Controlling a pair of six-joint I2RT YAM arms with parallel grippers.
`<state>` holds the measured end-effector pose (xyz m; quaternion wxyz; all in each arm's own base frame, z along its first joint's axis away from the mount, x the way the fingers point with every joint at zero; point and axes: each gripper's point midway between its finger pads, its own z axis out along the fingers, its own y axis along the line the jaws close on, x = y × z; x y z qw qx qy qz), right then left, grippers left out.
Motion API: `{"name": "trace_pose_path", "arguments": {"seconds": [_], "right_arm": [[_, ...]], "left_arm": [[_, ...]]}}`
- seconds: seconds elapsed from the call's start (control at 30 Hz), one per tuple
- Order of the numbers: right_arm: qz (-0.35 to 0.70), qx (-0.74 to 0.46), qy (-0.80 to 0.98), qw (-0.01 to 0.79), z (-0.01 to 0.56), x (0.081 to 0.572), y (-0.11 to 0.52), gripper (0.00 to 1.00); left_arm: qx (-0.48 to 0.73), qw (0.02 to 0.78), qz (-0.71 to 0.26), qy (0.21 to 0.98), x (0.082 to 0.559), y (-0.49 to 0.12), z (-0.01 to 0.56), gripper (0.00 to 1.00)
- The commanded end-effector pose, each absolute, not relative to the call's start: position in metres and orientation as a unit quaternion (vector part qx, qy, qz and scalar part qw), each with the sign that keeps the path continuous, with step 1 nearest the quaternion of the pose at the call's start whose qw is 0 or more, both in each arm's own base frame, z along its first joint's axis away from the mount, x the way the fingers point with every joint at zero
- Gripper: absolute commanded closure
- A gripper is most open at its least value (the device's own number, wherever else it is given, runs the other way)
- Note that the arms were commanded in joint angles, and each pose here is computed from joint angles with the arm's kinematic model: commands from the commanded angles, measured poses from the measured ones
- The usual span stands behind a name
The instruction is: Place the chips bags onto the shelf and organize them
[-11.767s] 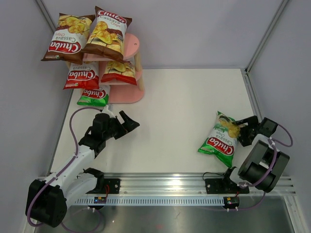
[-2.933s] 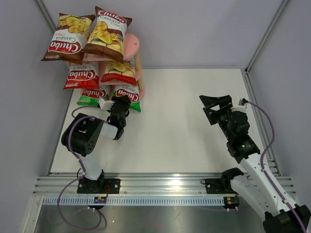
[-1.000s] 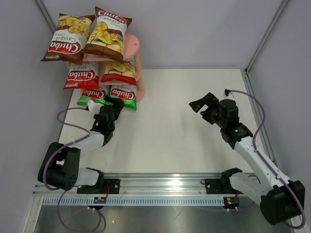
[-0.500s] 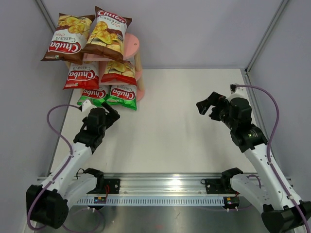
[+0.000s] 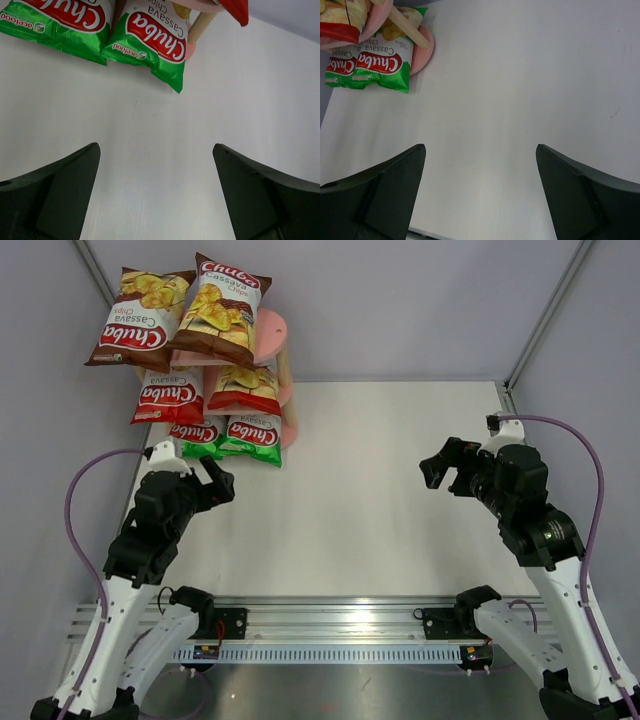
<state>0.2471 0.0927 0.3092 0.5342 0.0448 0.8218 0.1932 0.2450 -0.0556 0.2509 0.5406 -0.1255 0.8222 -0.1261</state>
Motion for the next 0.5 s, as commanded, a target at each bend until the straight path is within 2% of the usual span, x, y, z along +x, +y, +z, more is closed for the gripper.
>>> {"name": "trace_pose_path", "arguments": {"seconds": [0.0, 0.17, 0.47], "right_arm": [[0.175, 0.031, 0.819, 0.546, 0.325, 0.233, 0.083, 0.01], [0.142, 0.047, 0.810, 0.568, 0.330, 0.220, 0.063, 0.01], [0.094, 0.064, 0.809, 0.577, 0.313, 0.196, 0.036, 0.01]], "left_arm": [[-0.061, 0.555, -0.112, 0.822, 0.225, -0.052, 0.269, 0.01], [-0.020, 0.551, -0.084, 0.830, 0.205, -0.043, 0.267, 0.01], [0.005, 0.633, -0.088, 0.769, 0.178, -0.034, 0.296, 0.01]]}}
